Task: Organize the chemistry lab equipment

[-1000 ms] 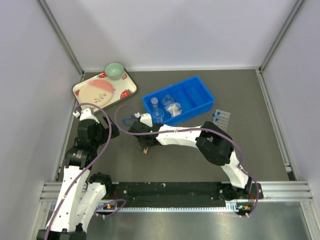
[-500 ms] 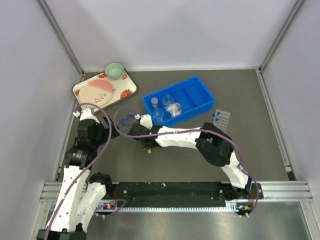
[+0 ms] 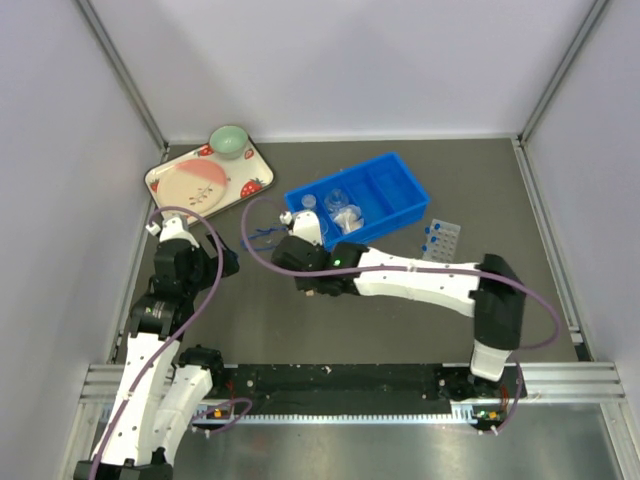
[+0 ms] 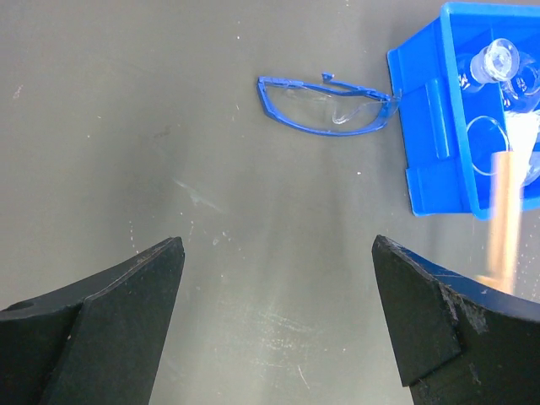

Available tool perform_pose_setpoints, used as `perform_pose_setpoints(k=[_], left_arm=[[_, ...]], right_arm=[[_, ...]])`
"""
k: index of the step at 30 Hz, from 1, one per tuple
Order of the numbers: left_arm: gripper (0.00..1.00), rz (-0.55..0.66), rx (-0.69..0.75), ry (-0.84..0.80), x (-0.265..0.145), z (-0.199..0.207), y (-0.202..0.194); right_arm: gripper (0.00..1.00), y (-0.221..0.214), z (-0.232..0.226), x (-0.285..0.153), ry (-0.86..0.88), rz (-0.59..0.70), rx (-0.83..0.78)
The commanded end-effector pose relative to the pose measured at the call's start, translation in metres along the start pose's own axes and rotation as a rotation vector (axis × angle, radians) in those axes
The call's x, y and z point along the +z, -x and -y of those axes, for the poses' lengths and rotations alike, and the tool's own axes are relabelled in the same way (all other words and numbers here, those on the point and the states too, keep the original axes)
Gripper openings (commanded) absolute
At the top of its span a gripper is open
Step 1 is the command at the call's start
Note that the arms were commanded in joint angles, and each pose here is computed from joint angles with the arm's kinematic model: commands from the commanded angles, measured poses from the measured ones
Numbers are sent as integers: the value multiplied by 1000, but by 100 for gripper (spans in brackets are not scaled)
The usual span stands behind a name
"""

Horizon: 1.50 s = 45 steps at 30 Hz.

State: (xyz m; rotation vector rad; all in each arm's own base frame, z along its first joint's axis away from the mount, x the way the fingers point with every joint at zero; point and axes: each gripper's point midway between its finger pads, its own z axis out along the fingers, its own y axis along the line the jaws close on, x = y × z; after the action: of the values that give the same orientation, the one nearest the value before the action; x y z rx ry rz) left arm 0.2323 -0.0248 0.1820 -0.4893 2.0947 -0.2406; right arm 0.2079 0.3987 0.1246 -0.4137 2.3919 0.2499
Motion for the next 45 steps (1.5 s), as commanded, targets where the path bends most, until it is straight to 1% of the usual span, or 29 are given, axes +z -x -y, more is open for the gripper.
perform_pose_setpoints(k=[1, 2, 4, 6, 7, 8, 10, 11, 12, 14, 15, 16, 18, 19, 20, 25, 26, 28, 29, 34, 36, 41, 45], left_arm=[[98, 14, 17, -29, -1, 4, 3], [98, 15, 20, -33, -1, 5, 4], [98, 13, 21, -35, -1, 5, 3], [98, 12, 22, -36, 0, 6, 4], [98, 9, 26, -43, 0, 7, 3], [98, 1, 36, -73, -1, 12, 3], [98, 4, 46, -106, 0, 18, 4], [98, -14, 53, -159, -2, 27, 1], [98, -16, 55, -180, -2, 31, 1], [98, -10, 63, -225, -3, 39, 2], [98, -10, 63, -231, -3, 40, 3], [98, -8, 63, -238, -3, 42, 3], [98, -6, 70, -259, -2, 46, 5], [98, -7, 72, -264, -2, 47, 5], [98, -4, 74, -267, -1, 48, 6], [98, -13, 73, -277, 4, 52, 7], [98, -12, 72, -279, 5, 52, 8], [98, -15, 69, -286, 7, 54, 8], [98, -16, 66, -288, 7, 55, 8], [98, -35, 51, -320, 10, 61, 5], [98, -46, 50, -330, 10, 62, 2], [98, -59, 52, -334, 12, 62, -3], [98, -59, 49, -336, 14, 62, -3]], right_arm=[[0, 50, 5, -59, 59, 157, 2], [0, 64, 11, -74, 69, 198, 9], [0, 76, 20, -85, 72, 230, 9], [0, 97, 41, -93, 57, 264, 33], [0, 102, 50, -93, 39, 271, 11], [0, 111, 68, -89, 5, 278, 27], [0, 121, 88, -84, -18, 276, 27], [0, 124, 95, -80, -25, 269, 27], [0, 131, 113, -70, -38, 253, 44], [0, 134, 128, -60, -42, 232, 19], [0, 138, 133, -54, -40, 240, 21], [0, 142, 151, -45, -60, 230, 8], [0, 145, 159, -34, -38, 211, -6], [0, 152, 173, -26, -59, 209, -11], [0, 153, 172, -20, -30, 193, -24], [0, 166, 194, 8, 1, 145, -87], [0, 161, 196, 20, 9, 115, -95], [0, 164, 203, 28, 14, 103, -115], [0, 161, 211, 39, 19, 80, -108], [0, 169, 236, 61, 16, 56, -81], [0, 166, 246, 74, 9, 31, -71], [0, 166, 258, 98, -13, 3, -74], [0, 153, 260, 119, -13, -43, -62]])
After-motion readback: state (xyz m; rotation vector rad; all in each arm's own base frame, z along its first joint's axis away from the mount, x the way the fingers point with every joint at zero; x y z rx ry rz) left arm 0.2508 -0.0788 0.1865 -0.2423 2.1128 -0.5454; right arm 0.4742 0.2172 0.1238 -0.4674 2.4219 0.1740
